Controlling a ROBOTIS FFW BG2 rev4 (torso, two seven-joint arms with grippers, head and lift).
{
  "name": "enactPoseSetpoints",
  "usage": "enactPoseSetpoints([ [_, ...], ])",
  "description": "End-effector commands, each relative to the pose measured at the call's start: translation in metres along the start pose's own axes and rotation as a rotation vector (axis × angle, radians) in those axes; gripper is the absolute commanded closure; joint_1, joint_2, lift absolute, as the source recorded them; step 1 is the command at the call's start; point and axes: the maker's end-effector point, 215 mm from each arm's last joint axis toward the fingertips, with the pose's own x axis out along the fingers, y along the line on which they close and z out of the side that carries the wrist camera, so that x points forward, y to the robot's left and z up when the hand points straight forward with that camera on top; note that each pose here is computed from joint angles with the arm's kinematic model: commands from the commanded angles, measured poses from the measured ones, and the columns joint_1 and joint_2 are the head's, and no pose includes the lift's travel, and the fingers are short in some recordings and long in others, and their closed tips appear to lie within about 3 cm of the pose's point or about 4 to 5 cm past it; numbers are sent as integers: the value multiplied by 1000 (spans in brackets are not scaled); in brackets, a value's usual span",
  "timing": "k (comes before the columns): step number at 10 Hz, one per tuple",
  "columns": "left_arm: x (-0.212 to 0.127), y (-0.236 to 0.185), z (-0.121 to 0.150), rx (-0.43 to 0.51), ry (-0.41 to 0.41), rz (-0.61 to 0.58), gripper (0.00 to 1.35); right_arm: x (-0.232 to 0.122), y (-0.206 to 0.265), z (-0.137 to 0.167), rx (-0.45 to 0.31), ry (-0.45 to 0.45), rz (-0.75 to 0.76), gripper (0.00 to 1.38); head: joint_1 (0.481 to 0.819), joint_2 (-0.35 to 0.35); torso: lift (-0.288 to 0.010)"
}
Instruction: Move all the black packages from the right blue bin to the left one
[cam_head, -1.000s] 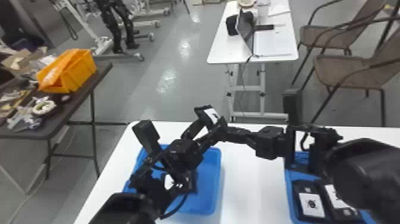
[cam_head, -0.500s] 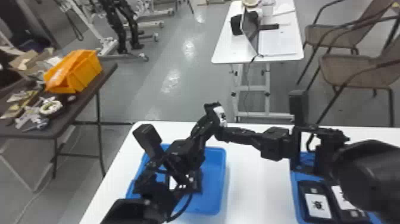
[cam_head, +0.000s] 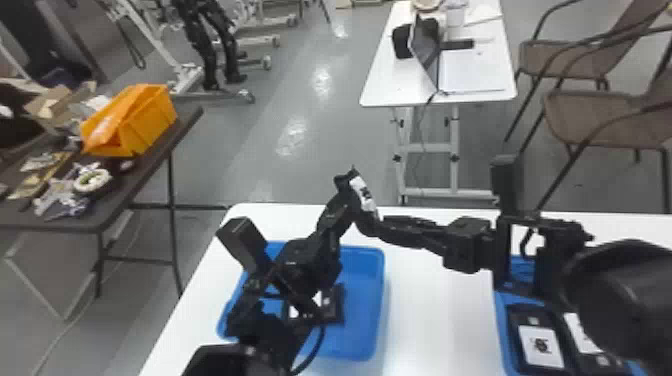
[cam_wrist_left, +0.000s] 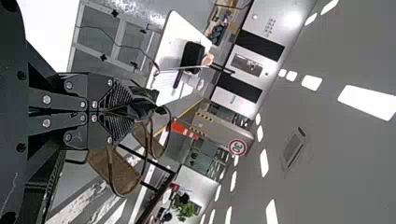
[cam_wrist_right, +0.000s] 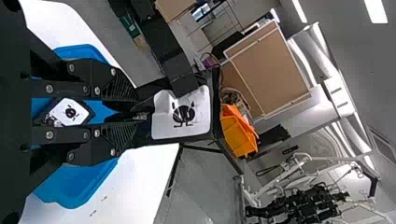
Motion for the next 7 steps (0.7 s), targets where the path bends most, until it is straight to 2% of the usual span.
enactPoseSetpoints([
  [1, -6, 9, 5, 16, -22, 25, 1216, -6, -5, 4, -28, -13, -22, 68, 695, 294, -41],
  [2, -11, 18, 11, 59, -38, 49, 1216, -22, -19, 13, -57, -48, -86, 59, 695, 299, -41],
  [3, -18, 31, 14, 109, -45, 87, 1216, -47, -39, 23, -93, -97, -192, 157, 695, 297, -41],
  [4, -31, 51, 17, 202, -46, 140, 1216, -74, -55, 29, -122, -148, -295, 213, 695, 287, -41],
  [5, -44, 70, 7, 288, -3, 187, 1216, -103, -70, 29, -137, -192, -401, 233, 695, 269, -41],
  [7, -69, 96, -27, 363, 100, 232, 1216, -157, -91, 14, -142, -256, -574, 239, 695, 234, -41],
])
